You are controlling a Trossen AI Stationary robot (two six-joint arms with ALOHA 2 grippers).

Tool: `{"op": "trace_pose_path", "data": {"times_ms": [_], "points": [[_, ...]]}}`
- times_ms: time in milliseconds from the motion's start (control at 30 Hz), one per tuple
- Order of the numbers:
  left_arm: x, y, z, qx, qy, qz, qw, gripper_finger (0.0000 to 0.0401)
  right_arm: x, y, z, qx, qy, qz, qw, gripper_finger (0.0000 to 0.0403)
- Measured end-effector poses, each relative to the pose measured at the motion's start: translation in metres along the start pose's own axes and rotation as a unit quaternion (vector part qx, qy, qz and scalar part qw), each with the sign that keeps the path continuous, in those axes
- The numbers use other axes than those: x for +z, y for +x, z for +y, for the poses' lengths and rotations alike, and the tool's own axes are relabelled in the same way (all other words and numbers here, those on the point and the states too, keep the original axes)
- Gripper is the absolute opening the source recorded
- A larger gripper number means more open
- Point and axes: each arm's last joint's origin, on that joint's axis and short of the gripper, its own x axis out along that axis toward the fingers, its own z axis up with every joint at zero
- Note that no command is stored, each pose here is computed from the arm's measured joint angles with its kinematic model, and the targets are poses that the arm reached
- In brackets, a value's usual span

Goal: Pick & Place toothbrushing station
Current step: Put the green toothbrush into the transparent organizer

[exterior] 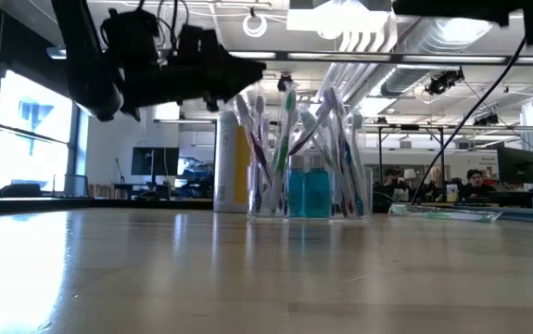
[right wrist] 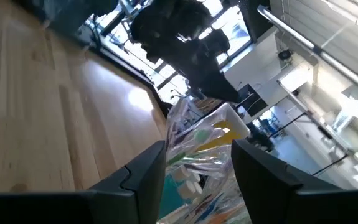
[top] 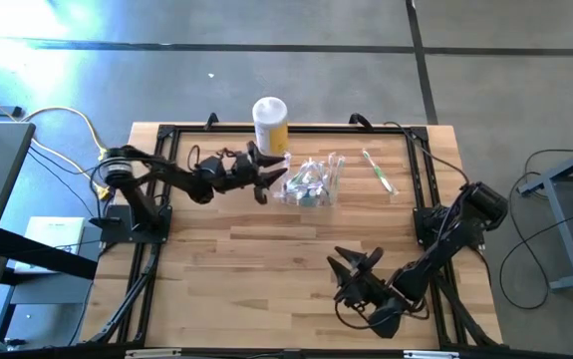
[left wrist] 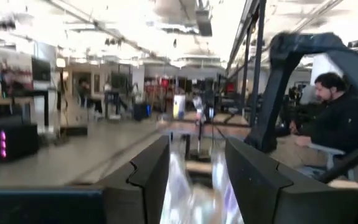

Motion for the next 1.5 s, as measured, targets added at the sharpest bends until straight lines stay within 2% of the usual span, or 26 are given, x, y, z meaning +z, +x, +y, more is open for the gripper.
{"op": "trace_pose_path", "data": {"times_ms": [100,200,267,333,400,500,567,667,800,933,1033,1167,1367,1500], "points": [[0.023,0.0,-0.002,-0.003,0.01,-0.024,1.0,0.0154,0.009,0.001,-0.017,0.011,0.045,-0.003,0.999,0.0171],[0.044,-0.003,-0.004,-0.006,0.012,-0.021,1.0,0.0154,0.015,0.0,-0.036,0.078,0.103,-0.015,0.992,0.0154],[0.057,-0.006,-0.006,-0.006,0.019,-0.008,1.0,0.0154,0.014,0.004,-0.048,0.171,0.15,-0.008,0.974,0.0137],[0.068,-0.01,-0.007,-0.004,0.019,0.01,1.0,0.0154,0.006,0.013,-0.055,0.267,0.196,0.042,0.943,0.0121],[0.076,-0.015,-0.008,-0.001,0.017,0.033,0.999,0.0154,-0.008,0.025,-0.058,0.302,0.218,0.117,0.921,0.0109],[0.085,-0.023,-0.009,0.002,0.011,0.068,0.998,0.0154,-0.032,0.037,-0.062,0.28,0.194,0.217,0.915,0.0101],[0.088,-0.028,-0.01,-0.001,0.004,0.089,0.996,0.0154,-0.049,0.047,-0.069,0.25,0.192,0.293,0.903,0.01],[0.09,-0.033,-0.011,-0.001,-0.02,0.116,0.993,0.0154,-0.072,0.063,-0.084,0.182,0.195,0.405,0.874,0.01],[0.09,-0.035,-0.012,-0.009,-0.039,0.13,0.991,0.0154,-0.095,0.083,-0.107,0.074,0.191,0.499,0.842,0.01],[0.089,-0.035,-0.013,-0.023,-0.064,0.137,0.988,0.0154,-0.115,0.108,-0.127,0.017,0.195,0.578,0.792,0.01],[0.088,-0.036,-0.014,-0.042,-0.068,0.142,0.987,0.0154,-0.13,0.129,-0.141,0.003,0.196,0.619,0.761,0.01],[0.088,-0.036,-0.016,-0.071,-0.085,0.148,0.983,0.0154,-0.15,0.154,-0.16,-0.002,0.199,0.648,0.735,0.01],[0.088,-0.036,-0.018,-0.105,-0.102,0.153,0.977,0.0154,-0.176,0.182,-0.182,0.015,0.213,0.661,0.719,0.01],[0.089,-0.036,-0.018,-0.106,-0.101,0.151,0.978,0.0154,-0.194,0.198,-0.193,0.043,0.255,0.654,0.711,0.01]]}}
